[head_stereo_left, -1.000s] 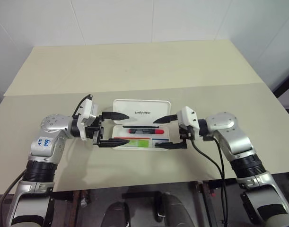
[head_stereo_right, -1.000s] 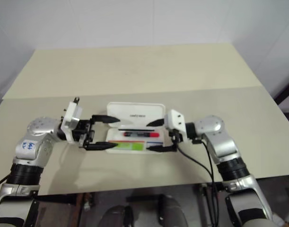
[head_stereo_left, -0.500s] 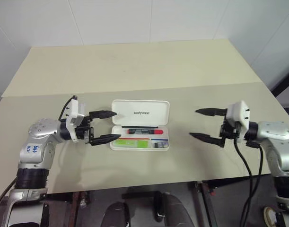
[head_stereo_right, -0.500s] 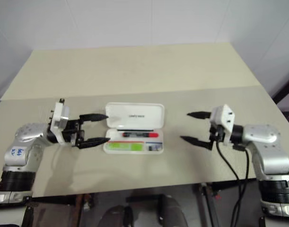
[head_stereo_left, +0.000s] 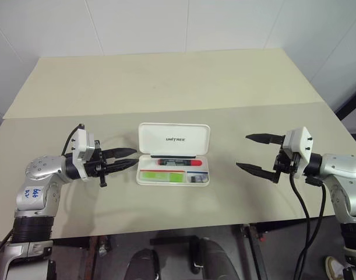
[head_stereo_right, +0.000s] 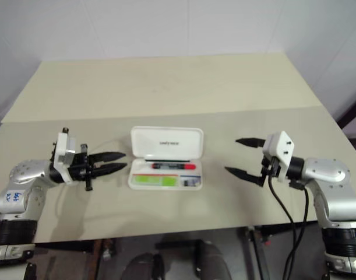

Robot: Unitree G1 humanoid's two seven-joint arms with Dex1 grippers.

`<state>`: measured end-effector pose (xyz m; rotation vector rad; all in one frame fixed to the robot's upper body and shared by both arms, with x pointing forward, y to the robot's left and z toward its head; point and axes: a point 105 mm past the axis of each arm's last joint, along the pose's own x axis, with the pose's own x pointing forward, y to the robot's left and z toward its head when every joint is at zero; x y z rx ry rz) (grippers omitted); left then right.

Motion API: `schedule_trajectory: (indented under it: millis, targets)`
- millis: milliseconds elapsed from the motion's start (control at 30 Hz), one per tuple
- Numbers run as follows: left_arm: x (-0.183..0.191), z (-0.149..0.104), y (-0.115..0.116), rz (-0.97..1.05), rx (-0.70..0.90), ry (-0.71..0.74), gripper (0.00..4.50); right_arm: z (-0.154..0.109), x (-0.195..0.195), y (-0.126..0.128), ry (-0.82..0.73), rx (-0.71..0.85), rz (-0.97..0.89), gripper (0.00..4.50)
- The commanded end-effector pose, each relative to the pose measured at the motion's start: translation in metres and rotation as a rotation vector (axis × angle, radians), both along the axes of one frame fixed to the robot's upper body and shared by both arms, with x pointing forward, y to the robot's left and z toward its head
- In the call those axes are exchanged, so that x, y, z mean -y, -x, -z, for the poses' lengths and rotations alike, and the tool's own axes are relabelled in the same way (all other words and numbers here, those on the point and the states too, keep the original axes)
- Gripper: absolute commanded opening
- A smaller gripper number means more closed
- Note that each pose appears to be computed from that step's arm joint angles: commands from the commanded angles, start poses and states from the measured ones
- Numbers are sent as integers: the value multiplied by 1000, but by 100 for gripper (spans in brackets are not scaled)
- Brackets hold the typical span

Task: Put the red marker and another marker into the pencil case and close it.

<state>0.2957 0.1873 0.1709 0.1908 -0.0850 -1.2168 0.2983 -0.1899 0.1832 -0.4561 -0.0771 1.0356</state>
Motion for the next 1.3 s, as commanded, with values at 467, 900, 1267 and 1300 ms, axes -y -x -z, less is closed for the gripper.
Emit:
schedule_trajectory:
  millis: [467, 900, 1267, 1300]
  targets:
    - [-14, -49, -47, -293, 202, 234, 3, -8, -7, 4, -18, 54, -37, 450]
    - [-19, -13, -101, -537, 85, 101, 3, -9, -17, 3, -24, 62, -61, 450]
    - [26, -10, -106, -376, 59, 106, 3, -16, -22, 4, -65, 80, -69, 450]
    - [30, -11, -104, -353, 61, 111, 3, -18, -23, 4, -77, 84, -72, 450]
